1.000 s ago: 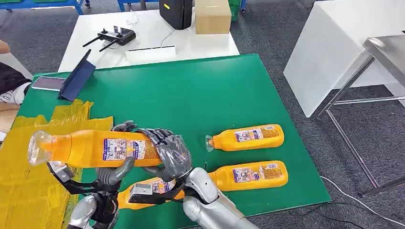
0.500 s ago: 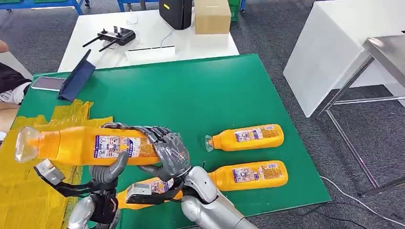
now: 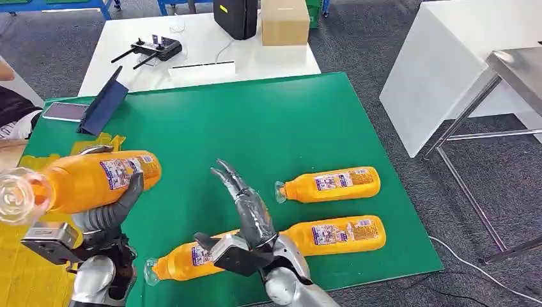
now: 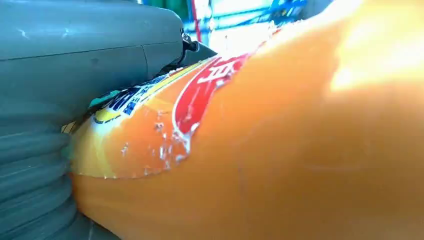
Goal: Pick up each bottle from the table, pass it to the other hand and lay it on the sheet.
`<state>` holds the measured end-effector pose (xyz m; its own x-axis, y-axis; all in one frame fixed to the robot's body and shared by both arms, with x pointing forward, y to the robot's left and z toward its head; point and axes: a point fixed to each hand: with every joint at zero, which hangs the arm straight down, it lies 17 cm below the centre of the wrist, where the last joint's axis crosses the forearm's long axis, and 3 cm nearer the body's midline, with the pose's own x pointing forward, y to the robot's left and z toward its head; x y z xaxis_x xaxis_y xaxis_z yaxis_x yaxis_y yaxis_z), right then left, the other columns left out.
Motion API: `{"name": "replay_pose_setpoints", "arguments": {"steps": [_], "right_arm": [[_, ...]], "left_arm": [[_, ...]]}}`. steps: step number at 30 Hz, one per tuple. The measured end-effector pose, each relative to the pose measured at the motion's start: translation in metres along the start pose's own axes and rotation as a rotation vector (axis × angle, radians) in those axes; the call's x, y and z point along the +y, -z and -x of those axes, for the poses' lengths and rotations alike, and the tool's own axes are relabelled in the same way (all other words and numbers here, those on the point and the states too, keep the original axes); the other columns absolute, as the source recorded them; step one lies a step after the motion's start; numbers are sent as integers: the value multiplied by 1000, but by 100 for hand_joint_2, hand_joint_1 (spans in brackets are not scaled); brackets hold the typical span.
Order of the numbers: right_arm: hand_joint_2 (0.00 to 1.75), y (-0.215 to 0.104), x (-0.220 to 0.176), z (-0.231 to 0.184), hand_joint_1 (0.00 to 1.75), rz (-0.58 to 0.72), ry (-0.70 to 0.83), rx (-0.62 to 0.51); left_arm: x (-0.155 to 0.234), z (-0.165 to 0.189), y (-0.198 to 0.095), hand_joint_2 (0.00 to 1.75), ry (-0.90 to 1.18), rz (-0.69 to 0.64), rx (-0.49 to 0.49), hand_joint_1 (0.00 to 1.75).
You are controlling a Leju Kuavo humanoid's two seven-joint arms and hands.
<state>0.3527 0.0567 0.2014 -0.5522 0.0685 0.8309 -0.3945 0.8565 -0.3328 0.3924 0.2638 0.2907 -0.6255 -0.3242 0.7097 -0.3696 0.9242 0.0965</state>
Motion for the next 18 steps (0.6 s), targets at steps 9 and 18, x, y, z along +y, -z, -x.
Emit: {"name": "replay_pose_setpoints", "arguments": {"steps": [9,18], "right_arm": [[0,-12,-45,-13,0,91,25,-35],[0,-14,-72,-28,0,130,2,-84]], "left_arm": [[23,2,7,175,288,-14,-69,175],[19,89,-7,175,1195,308,-99,175]]}}
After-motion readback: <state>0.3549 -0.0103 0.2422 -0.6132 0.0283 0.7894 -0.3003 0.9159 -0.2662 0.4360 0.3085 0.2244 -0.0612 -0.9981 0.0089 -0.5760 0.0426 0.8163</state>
